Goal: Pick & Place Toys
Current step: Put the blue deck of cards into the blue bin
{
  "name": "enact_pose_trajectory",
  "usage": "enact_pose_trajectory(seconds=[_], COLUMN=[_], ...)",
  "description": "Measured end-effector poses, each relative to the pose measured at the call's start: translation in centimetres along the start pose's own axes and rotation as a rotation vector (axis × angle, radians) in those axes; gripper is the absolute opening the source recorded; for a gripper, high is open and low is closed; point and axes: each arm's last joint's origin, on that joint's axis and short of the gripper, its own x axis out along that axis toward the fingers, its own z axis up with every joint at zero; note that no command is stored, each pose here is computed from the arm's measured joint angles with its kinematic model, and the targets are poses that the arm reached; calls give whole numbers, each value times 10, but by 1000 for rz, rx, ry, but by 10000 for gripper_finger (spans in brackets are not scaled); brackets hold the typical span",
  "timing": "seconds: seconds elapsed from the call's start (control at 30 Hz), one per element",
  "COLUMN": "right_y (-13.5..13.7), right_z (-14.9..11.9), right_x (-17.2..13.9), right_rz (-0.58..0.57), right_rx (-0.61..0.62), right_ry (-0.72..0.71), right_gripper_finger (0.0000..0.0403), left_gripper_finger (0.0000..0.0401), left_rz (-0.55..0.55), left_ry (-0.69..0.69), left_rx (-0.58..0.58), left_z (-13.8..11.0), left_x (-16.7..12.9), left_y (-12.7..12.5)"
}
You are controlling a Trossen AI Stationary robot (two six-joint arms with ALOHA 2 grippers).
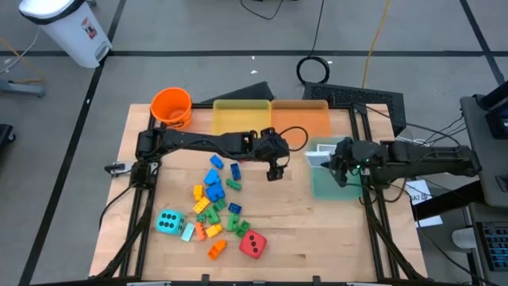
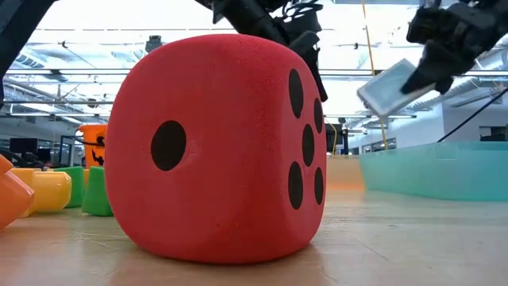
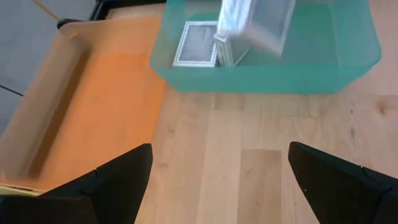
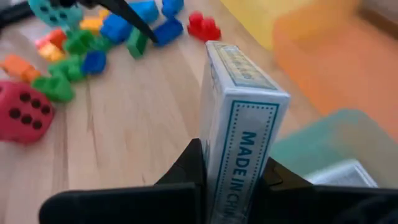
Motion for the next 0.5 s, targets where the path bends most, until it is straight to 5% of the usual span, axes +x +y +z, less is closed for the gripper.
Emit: enact_pose_trajectory(seconds=[0.33, 0.5], right_y=[-7, -8], right_z=[-17, -17], right_x=[-4, 11], right_rz=[-218, -386], right_rx=[82, 38], right_ry=[417, 475], right_gripper_finger=[26, 26], left_gripper_finger=[379, 379], left_rz=[2, 3], left_ry=[-2, 0], left_rx=[3, 3], left_z=[0, 0], left_x=[0, 1], left_y=[1, 1])
